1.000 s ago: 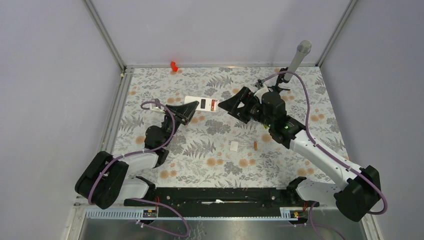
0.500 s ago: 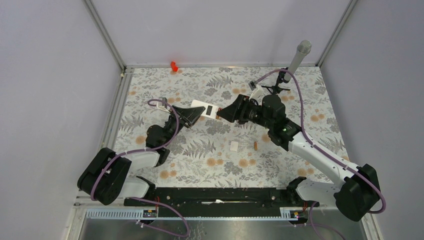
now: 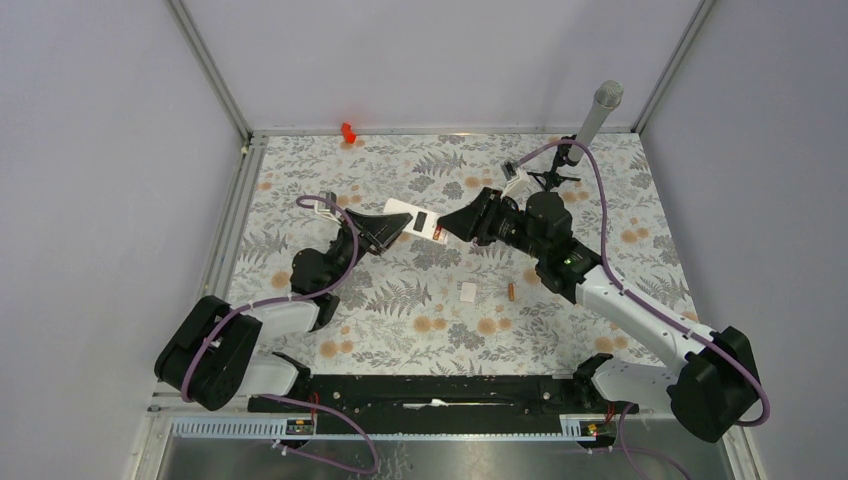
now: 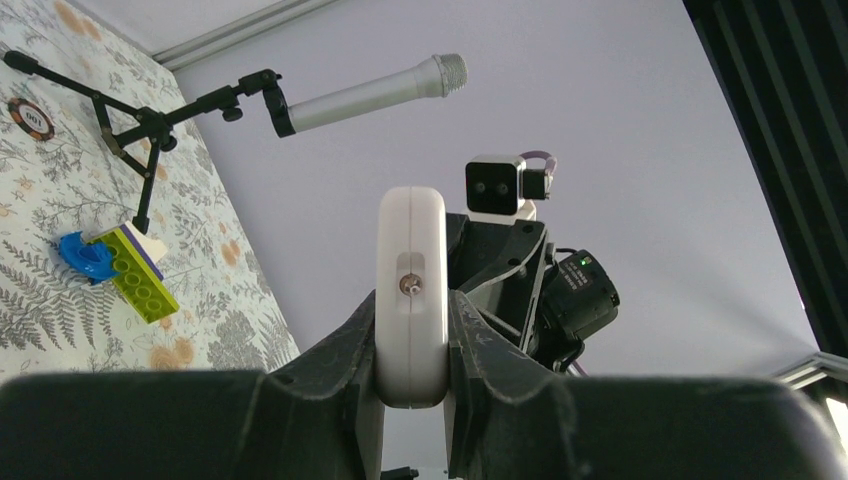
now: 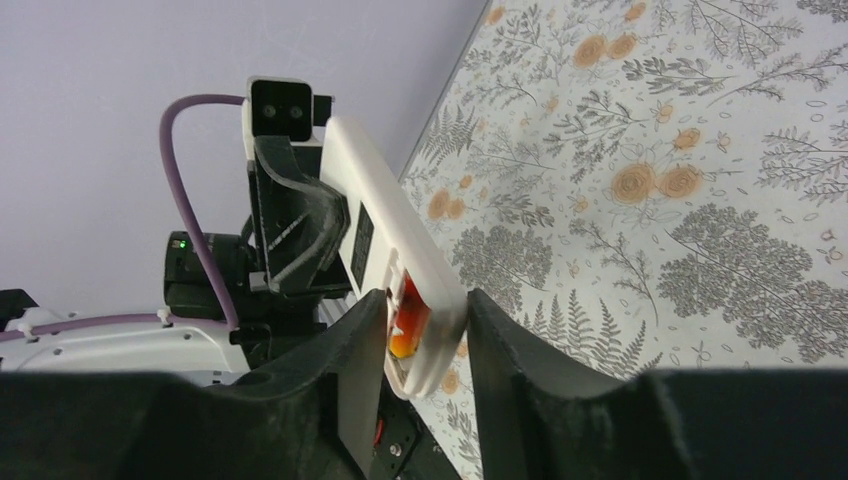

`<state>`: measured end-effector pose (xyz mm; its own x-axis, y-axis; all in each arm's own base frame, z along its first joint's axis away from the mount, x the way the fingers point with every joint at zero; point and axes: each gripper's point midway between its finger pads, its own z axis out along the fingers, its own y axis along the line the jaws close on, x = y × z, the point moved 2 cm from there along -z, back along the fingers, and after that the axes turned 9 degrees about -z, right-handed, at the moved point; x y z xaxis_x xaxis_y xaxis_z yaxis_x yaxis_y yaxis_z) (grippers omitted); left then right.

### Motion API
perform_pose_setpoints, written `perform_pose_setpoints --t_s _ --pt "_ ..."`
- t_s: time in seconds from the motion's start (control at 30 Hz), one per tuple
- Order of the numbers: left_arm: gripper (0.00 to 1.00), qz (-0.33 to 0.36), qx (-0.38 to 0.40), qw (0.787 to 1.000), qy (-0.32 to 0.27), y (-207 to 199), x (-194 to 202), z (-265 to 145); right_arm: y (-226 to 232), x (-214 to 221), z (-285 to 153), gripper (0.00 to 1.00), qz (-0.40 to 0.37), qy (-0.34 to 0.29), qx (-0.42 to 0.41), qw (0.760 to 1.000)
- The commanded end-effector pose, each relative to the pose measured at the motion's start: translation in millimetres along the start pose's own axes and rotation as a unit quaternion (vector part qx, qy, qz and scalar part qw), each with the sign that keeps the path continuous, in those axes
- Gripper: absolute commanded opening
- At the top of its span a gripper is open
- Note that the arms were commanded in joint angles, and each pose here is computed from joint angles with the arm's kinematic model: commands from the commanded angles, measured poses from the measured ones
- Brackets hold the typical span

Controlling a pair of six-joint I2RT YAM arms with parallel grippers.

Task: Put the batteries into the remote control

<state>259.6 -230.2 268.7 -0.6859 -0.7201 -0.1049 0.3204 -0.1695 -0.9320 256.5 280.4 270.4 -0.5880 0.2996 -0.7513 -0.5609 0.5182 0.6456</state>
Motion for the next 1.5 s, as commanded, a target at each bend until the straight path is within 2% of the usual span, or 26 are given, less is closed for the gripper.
perform_pose_setpoints --t_s 0.0,0.2,0.43,0.47,0.57,0.63,0.67,0.73,0.87,1.03,1.17,1.3,1.47 --pt "0.0 0.031 0.068 0.997 0.017 -37 4 4 13 -16 3 0.44 -0.005 -0.033 -0.029 0.999" --pt "0.0 0.031 0.071 0.997 0.017 -39 4 3 8 -13 5 0.27 0.004 -0.029 -0.016 0.999" --pt "0.0 0.03 0.076 0.997 0.017 -43 4 3 0 -4 8 0.25 0.0 -0.009 -0.005 1.0" --pt "0.0 0.03 0.074 0.997 0.016 -42 4 3 -1 -3 8 0.3 0.0 -0.005 -0.003 1.0" --pt "0.0 0.027 0.056 0.998 0.004 -32 0 2 1 -5 3 0.65 -0.001 -0.004 0.003 1.0" --pt "0.0 0.032 0.042 0.999 -0.004 -22 -3 0 1 -10 -5 0.83 -0.01 -0.011 0.018 1.0" --pt "0.0 0.033 0.033 0.999 -0.011 -17 -6 -2 1 -12 -10 0.88 -0.02 -0.015 0.025 0.999" --pt "0.0 0.036 0.018 0.999 -0.022 -6 -9 -6 -5 -12 -20 0.92 -0.043 -0.012 0.054 0.998" --pt "0.0 0.041 -0.017 0.998 -0.04 13 -16 -14 -50 6 -47 0.99 -0.074 0.043 0.194 0.977" --pt "0.0 0.053 -0.057 0.995 -0.056 30 -20 -23 -120 46 -89 0.99 -0.105 0.129 0.374 0.913" --pt "0.0 0.071 -0.078 0.993 -0.062 34 -22 -28 -156 84 -111 0.78 -0.102 0.205 0.448 0.864" --pt "0.0 0.096 -0.11 0.987 -0.067 39 -25 -33 -169 113 -110 0.62 -0.087 0.255 0.448 0.852" --pt "0.01 0.116 -0.119 0.984 -0.07 33 -26 -35 -188 128 -104 0.6 -0.083 0.274 0.468 0.836"
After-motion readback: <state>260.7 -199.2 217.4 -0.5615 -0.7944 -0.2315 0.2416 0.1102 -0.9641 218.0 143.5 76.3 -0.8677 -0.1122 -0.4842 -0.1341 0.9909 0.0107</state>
